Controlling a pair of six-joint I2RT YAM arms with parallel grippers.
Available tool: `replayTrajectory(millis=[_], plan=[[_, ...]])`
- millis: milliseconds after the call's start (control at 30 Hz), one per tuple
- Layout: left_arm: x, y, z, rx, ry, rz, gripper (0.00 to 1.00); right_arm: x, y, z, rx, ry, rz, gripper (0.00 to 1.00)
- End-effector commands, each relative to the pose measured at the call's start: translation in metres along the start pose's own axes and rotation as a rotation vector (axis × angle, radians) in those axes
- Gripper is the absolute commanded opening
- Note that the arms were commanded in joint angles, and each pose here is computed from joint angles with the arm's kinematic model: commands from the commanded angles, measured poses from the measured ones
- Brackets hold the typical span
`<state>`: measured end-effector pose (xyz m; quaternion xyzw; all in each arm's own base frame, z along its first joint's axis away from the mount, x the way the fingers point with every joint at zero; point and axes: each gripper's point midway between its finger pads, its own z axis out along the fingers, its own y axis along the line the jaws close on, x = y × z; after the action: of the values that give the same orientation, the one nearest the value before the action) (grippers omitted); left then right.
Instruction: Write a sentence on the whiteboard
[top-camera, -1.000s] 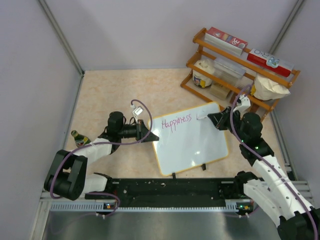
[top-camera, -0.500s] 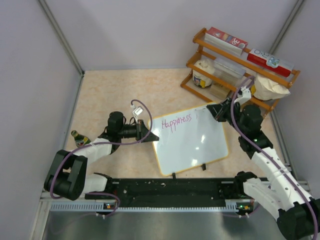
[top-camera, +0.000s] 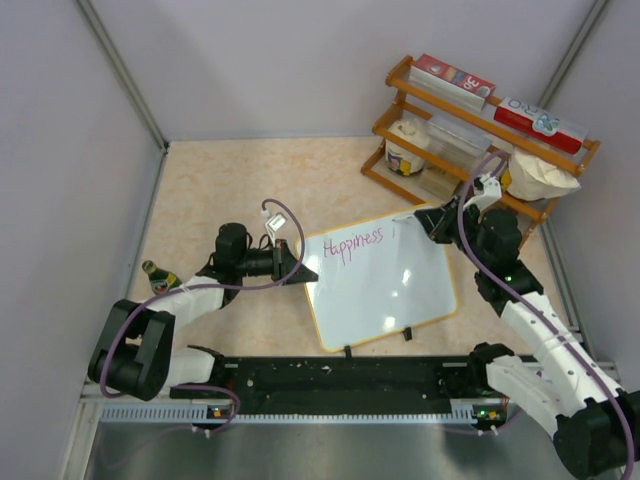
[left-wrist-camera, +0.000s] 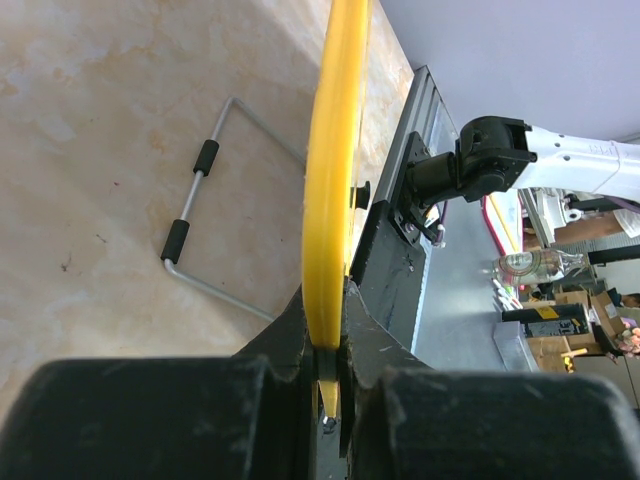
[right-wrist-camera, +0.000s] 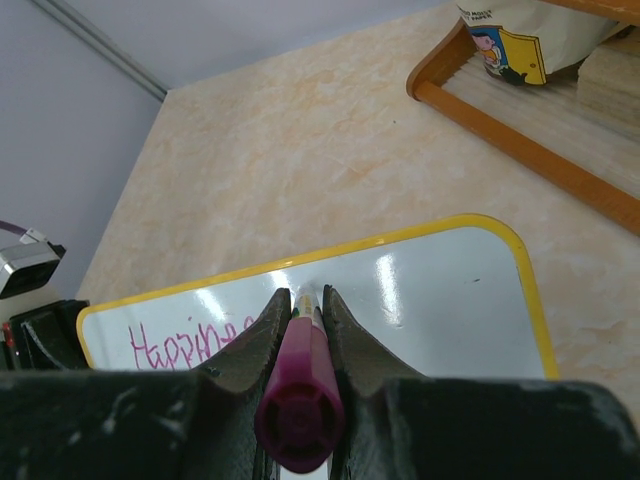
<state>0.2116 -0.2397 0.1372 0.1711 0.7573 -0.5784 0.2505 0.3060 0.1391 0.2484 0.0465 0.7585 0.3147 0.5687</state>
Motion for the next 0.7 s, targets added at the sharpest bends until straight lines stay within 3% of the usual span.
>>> replayTrajectory(millis=[0,667], plan=[[0.017,0.017,0.002,-0.053,0.033,0.004,0.0,-0.005,-0.007,0.002,0.015,-0.03,-0.023,0.0],[0.018,0.017,0.001,-0.053,0.027,0.001,0.0,-0.013,-0.004,-0.017,0.024,-0.076,-0.028,0.0]])
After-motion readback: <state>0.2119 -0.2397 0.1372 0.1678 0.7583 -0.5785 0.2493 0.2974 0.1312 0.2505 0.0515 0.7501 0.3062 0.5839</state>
